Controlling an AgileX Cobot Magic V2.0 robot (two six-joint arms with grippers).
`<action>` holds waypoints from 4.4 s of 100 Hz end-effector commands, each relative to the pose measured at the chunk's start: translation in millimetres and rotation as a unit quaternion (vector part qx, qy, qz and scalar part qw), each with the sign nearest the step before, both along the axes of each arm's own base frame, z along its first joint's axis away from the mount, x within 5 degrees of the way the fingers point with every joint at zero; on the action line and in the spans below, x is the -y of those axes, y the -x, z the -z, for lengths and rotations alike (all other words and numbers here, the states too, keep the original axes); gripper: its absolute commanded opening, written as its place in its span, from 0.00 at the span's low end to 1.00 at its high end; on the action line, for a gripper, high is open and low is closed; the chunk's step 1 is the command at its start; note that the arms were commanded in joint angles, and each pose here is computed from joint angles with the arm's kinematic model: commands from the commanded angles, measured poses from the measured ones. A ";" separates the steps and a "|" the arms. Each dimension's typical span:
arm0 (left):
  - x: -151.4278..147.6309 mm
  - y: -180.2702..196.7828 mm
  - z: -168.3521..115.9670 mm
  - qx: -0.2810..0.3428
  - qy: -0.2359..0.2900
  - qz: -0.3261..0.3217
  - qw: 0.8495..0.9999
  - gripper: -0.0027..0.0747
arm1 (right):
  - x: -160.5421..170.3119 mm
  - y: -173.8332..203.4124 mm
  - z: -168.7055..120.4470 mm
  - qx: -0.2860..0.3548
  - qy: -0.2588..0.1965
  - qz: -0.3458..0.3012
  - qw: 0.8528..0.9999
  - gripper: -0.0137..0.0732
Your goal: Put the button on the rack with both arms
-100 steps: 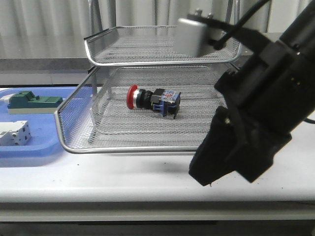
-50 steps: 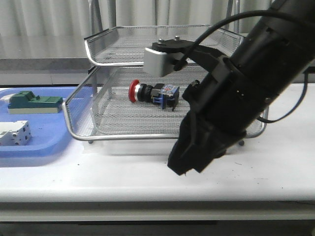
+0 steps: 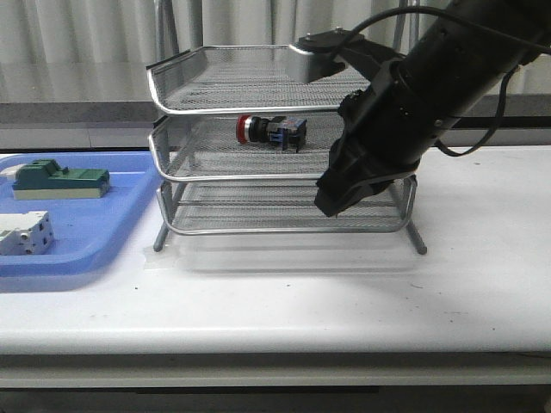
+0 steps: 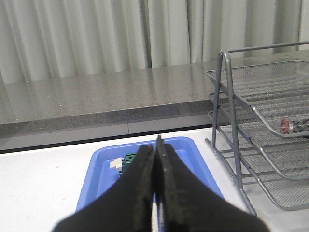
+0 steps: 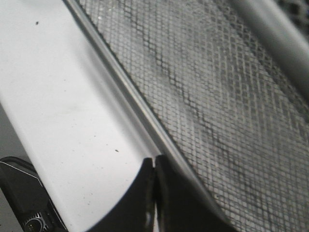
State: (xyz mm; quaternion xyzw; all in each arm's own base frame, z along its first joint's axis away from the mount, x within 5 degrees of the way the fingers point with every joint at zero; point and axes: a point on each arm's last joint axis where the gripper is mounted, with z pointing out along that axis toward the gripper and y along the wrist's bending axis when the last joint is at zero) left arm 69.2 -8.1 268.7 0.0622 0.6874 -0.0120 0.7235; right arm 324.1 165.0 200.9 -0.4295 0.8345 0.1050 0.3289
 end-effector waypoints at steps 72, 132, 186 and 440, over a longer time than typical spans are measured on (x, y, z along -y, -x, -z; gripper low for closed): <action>-3.4 0.2 -14.0 0.038 0.016 -0.018 0.999 0.01 | 27.3 46.0 -88.5 0.002 -0.077 0.119 0.990 0.09; -3.4 0.2 -14.0 0.038 0.016 -0.018 0.999 0.01 | 117.0 156.3 -140.6 0.104 -0.097 0.255 0.956 0.09; -3.4 0.2 -14.0 0.038 0.016 -0.018 0.999 0.01 | 151.3 249.7 -120.6 0.182 -0.142 0.321 0.919 0.09; -3.4 0.2 -14.0 0.038 0.016 -0.018 0.999 0.01 | 161.4 269.8 -6.0 0.363 -0.277 0.354 0.816 0.09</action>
